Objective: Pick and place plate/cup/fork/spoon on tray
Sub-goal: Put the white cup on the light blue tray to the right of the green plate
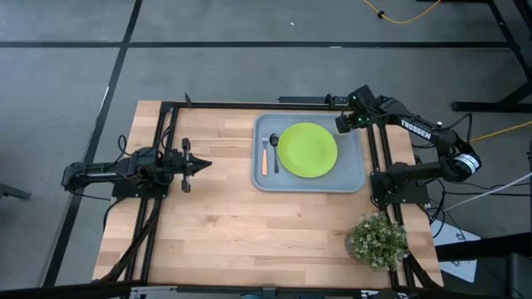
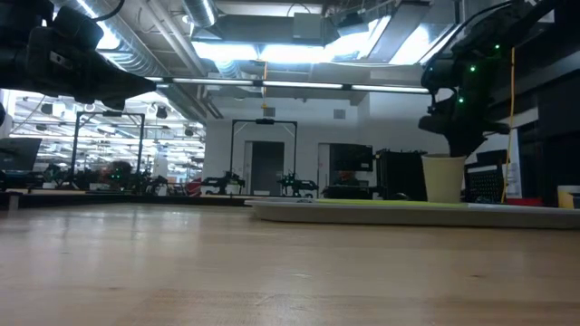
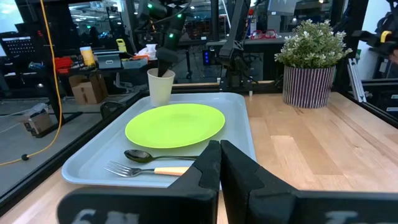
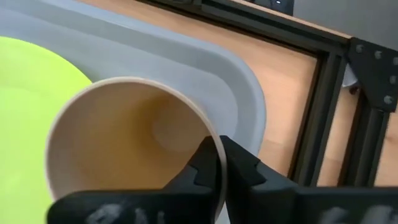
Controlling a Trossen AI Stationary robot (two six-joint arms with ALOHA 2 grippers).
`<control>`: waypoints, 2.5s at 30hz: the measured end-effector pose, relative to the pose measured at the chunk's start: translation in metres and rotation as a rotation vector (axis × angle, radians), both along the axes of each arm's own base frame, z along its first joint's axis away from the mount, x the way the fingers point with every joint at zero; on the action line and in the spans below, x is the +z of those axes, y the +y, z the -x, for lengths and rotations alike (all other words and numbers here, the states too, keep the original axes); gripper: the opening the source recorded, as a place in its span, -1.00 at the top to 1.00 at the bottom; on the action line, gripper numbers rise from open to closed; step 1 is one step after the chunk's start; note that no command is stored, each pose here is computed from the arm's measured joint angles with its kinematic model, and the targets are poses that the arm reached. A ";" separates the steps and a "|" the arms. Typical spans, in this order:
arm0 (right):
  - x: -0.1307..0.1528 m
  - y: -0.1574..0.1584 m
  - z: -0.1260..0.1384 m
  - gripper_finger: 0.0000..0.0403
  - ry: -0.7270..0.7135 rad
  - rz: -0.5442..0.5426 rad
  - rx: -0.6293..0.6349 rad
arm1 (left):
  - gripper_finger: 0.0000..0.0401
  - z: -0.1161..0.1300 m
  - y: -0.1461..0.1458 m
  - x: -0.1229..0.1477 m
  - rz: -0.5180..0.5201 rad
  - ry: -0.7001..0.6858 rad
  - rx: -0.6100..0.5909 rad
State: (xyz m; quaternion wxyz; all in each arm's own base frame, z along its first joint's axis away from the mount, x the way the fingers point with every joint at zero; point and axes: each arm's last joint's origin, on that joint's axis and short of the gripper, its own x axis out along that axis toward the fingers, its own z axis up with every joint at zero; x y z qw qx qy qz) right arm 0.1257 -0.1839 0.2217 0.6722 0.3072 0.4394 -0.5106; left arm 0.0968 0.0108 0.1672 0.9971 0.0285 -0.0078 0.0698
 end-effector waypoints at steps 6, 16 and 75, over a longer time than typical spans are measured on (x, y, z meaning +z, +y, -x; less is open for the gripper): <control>-0.001 0.004 0.000 0.90 0.026 -0.017 -0.021 | 1.00 0.000 0.000 0.000 0.000 0.000 0.000; -0.002 0.005 0.001 0.88 0.026 -0.033 -0.041 | 1.00 0.000 0.000 0.000 0.000 0.000 0.000; 0.054 0.075 -0.001 0.44 -0.378 0.008 0.130 | 1.00 0.000 0.000 0.000 0.000 0.000 0.000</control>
